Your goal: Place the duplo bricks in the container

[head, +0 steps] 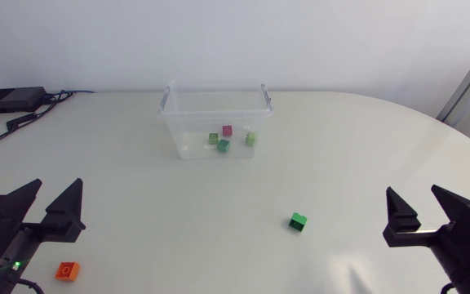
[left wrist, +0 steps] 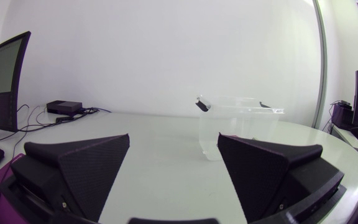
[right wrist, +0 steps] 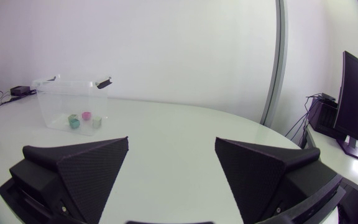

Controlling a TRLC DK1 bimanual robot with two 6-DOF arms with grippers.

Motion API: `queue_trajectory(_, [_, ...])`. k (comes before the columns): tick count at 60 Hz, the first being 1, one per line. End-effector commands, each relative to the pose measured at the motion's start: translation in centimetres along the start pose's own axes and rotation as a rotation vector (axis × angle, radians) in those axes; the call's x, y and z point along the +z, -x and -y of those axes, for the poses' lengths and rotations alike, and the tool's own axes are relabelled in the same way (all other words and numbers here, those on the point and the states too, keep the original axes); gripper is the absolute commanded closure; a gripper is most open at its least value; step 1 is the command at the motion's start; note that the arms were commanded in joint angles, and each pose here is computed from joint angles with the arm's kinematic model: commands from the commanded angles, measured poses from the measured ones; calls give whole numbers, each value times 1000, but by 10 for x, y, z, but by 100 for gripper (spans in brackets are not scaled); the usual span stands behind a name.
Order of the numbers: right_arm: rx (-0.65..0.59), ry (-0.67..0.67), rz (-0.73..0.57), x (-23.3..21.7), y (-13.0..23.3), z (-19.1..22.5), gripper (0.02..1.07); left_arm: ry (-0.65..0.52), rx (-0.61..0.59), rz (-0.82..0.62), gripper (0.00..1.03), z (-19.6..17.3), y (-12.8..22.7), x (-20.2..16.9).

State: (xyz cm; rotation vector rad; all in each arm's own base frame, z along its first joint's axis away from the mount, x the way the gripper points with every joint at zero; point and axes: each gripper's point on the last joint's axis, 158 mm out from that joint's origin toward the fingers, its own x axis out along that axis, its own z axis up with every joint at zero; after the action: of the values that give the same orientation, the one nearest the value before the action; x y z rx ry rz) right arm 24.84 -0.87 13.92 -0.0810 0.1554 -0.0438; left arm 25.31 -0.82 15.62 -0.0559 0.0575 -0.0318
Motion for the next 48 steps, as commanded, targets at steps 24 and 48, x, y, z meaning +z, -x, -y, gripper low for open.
queue_trajectory(24, [24,-1,-12,-2,1,-5,6,23,-2,6,4,1,2,5])
queue_trajectory(48, [71,-4,-68,25,-10,-15,6,26,-40,-133,7,16,-4,47])
